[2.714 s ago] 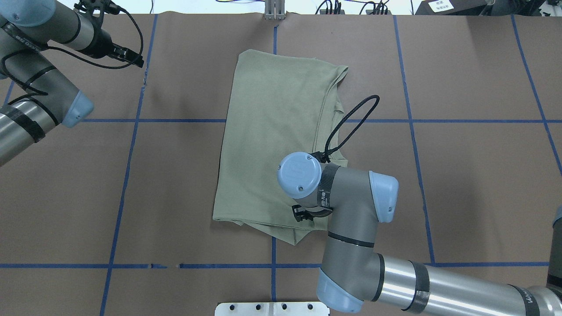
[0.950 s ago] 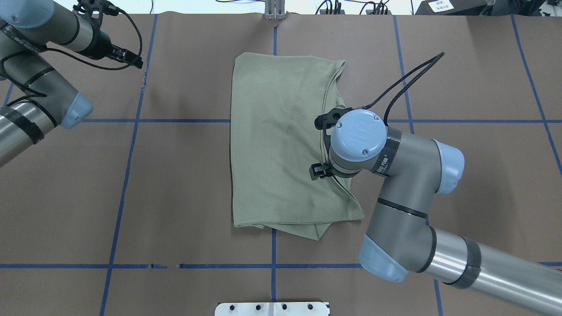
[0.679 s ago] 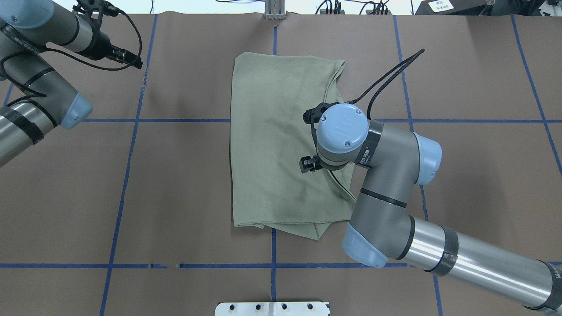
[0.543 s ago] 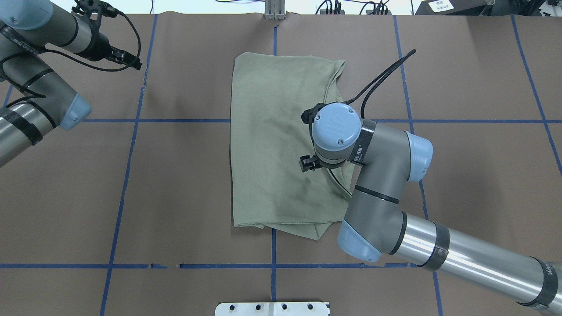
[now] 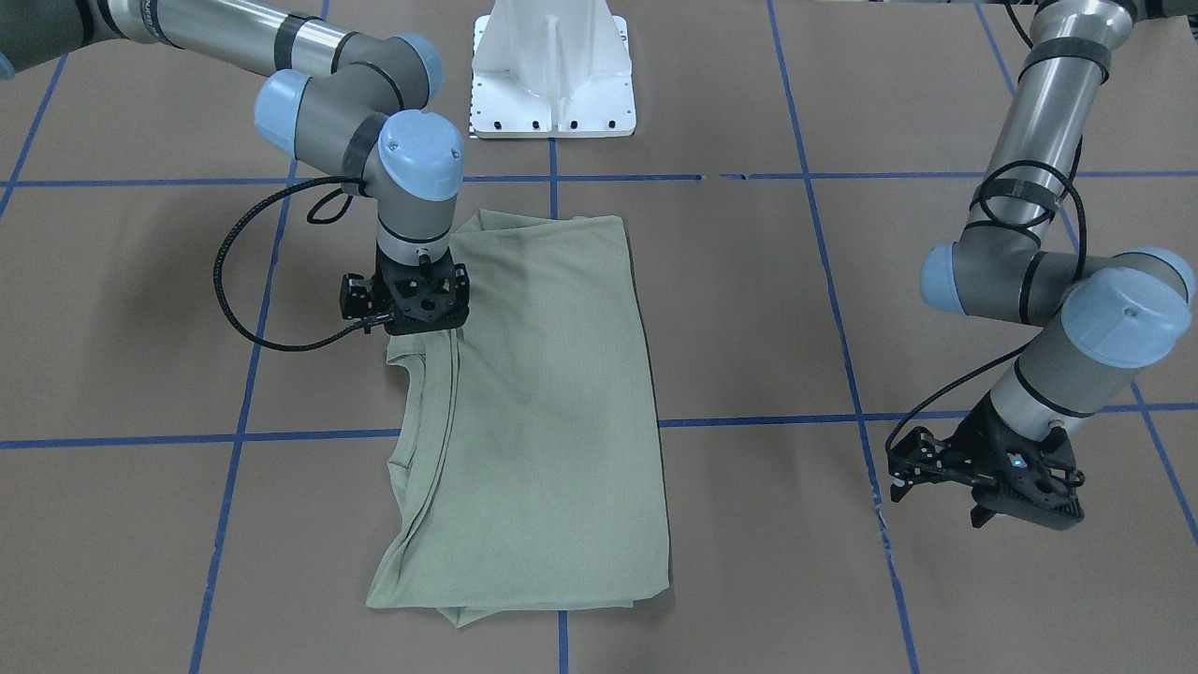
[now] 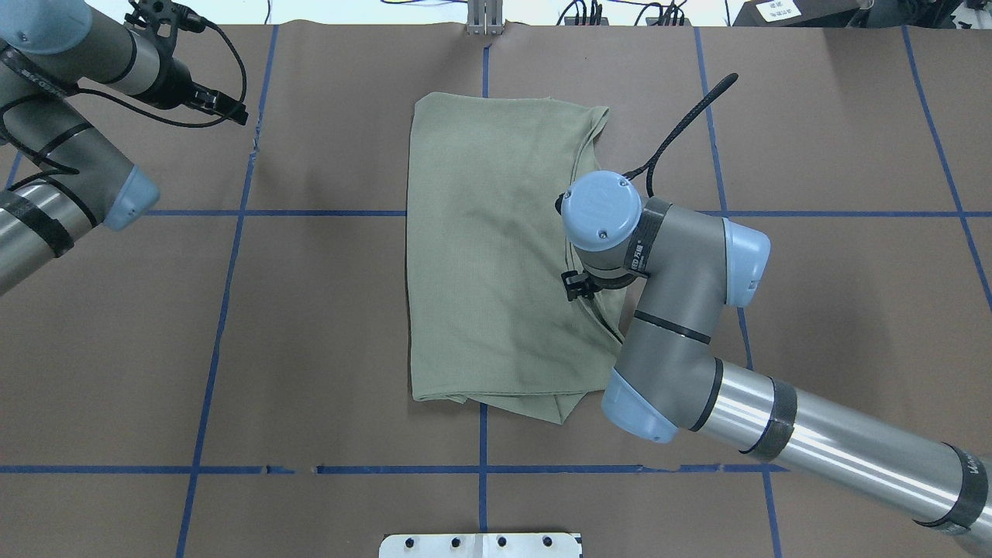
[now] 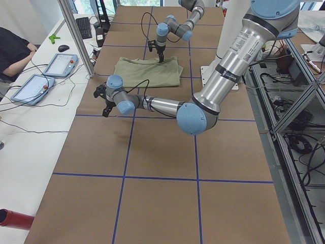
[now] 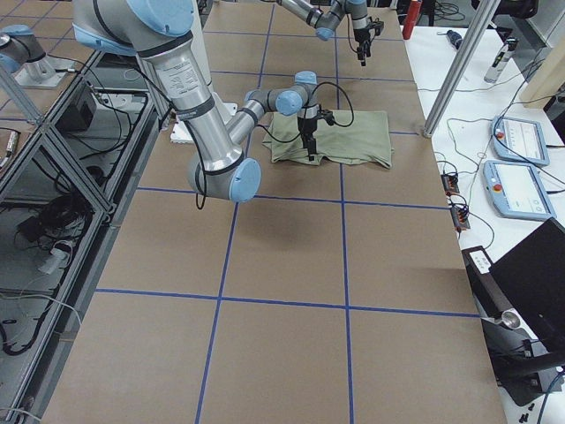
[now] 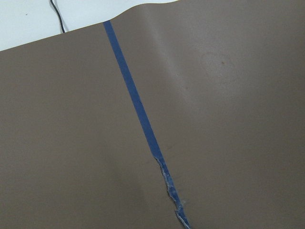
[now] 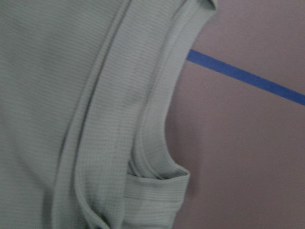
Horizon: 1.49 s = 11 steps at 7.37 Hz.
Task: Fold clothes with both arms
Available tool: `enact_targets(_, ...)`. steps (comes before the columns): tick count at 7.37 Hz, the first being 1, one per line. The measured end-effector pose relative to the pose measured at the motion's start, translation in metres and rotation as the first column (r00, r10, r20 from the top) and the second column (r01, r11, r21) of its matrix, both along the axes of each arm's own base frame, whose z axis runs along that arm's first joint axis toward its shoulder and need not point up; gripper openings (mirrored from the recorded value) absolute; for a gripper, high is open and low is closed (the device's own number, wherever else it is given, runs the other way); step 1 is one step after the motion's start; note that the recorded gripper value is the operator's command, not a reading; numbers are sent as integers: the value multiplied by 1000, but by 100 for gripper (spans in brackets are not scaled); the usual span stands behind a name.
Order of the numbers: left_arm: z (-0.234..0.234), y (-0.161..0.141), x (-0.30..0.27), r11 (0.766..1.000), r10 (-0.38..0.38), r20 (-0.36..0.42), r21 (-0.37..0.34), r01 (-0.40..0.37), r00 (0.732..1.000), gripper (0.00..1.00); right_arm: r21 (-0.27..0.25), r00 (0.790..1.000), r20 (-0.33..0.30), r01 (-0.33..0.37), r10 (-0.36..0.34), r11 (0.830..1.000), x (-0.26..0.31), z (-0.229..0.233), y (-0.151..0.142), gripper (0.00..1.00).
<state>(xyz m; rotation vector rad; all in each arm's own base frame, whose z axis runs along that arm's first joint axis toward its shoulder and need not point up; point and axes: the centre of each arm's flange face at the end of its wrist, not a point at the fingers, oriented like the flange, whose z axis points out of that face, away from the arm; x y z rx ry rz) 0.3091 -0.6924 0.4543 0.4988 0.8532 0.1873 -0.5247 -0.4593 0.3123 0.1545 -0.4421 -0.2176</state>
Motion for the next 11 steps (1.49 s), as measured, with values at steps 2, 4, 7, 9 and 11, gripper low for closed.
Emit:
enact_targets(2, 0, 0, 0, 1000, 4, -3, -1, -4, 1000, 100, -18, 995, -102, 15, -17, 1000, 36, 28, -27, 100)
enact_targets(4, -2, 1, 1, 1000, 9, -8, 0, -9, 1000, 100, -15, 991, -128, 27, -29, 1000, 65, 38, -47, 100)
enact_targets(7, -1, 2, 2, 1000, 18, -12, -5, -18, 1000, 100, 43, 998, 55, 6, -9, 999, 41, -2, -46, 99)
enact_targets(9, 1, 2, 1, 1000, 18, -10, -6, -18, 1000, 100, 53, 990, 135, 19, -26, 998, 4, -23, -19, 79)
enact_targets(11, 3, 2, 2, 1000, 19, -9, -8, -19, 1000, 100, 52, 985, 159, 54, -62, 997, -29, -36, 14, 73)
